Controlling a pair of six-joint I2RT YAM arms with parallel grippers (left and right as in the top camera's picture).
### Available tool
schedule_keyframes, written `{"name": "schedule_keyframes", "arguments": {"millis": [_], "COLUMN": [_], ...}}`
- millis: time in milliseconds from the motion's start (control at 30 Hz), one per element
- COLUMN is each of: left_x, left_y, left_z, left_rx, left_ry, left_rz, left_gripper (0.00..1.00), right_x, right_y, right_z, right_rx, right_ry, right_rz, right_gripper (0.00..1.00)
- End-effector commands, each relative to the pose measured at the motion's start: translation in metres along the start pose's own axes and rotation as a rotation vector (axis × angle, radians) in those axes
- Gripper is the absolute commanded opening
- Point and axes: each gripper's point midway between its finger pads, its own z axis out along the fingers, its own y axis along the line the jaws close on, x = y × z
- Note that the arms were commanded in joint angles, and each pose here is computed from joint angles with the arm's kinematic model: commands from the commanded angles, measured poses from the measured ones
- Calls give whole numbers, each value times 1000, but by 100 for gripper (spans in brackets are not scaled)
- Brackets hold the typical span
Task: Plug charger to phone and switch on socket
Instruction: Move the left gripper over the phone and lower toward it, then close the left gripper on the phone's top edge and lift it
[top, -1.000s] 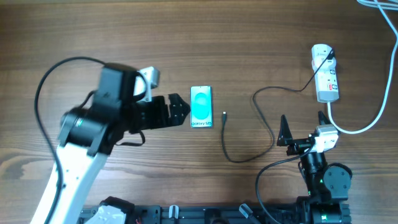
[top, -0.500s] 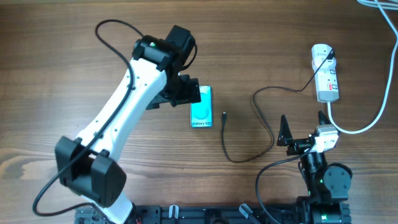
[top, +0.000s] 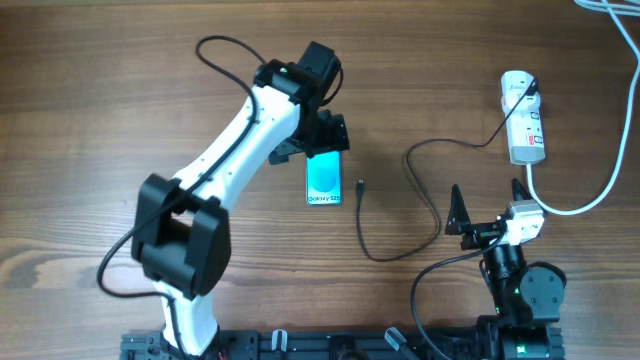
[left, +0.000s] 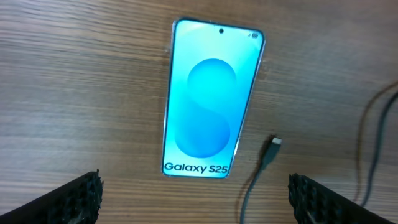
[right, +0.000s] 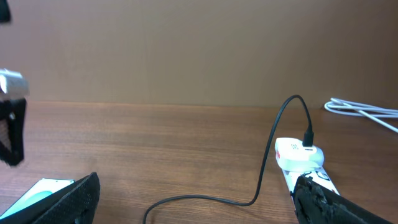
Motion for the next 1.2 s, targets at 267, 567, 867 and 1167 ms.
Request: {"name": "schedule_keyframes", "arguments": {"millis": [267, 567, 867, 1167], "left_x": [-12, -7, -5, -3], "left_y": [-9, -10, -16, -10], "left_z": [53, 74, 81, 91], "left_rx": [-5, -29, -28, -105], "left_ry": [38, 75, 71, 52], "left_rz": [174, 149, 115, 100], "left_gripper": [100, 100, 100, 100], "right_x": [-2, -2, -1, -1], "right_y": [1, 1, 1, 1], "right_z": [0, 0, 0, 0], "right_rx": [-2, -2, -2, -2], "right_ry": [-9, -8, -5, -5], "right_rz": [-10, -10, -10, -10], "right_gripper": [100, 100, 100, 100]}}
